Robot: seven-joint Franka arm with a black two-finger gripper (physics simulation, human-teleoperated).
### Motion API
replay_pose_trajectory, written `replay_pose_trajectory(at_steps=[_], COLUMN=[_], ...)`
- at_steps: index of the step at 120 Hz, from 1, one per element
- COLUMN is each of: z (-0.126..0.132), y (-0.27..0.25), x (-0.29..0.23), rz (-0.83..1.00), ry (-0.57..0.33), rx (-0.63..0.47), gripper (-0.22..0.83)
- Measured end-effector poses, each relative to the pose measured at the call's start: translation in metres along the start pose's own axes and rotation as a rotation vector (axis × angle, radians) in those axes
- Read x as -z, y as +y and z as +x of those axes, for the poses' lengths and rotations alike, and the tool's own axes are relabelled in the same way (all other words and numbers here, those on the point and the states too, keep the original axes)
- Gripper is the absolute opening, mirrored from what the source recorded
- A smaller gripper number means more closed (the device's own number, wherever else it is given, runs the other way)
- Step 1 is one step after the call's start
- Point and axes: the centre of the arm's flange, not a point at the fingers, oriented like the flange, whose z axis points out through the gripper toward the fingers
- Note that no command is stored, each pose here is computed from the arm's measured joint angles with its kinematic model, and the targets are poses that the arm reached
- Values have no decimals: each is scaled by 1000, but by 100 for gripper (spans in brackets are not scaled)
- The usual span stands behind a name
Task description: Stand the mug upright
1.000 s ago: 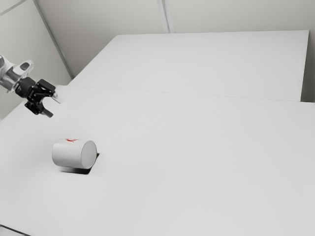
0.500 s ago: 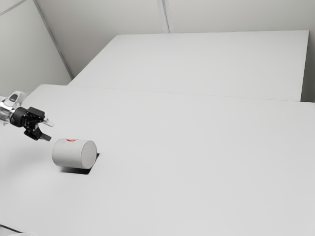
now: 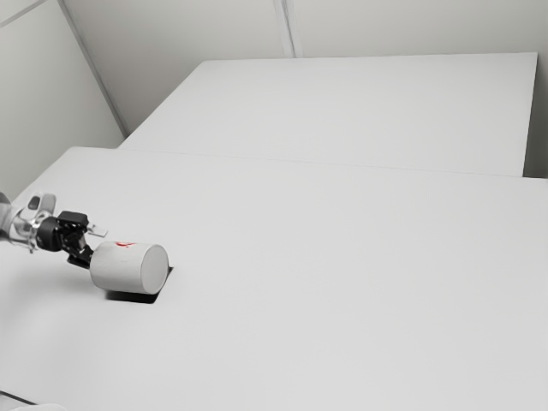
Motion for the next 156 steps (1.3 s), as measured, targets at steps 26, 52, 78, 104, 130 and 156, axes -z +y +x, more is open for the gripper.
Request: replay_pose_trajectory(at_steps=[26,52,78,104,130,156], z=[-6,-6,-6,14,42,63], y=[-1,3,23,107,183,235], x=[1,2,5,-28,-94,-150], rz=[-33,-37,-25,75,406,789], ry=[9,9,10,-84,-266,-383], rx=[-19,-43,-83,-203,-287,-369], gripper=[9,-10,-15,-17,-17,-17])
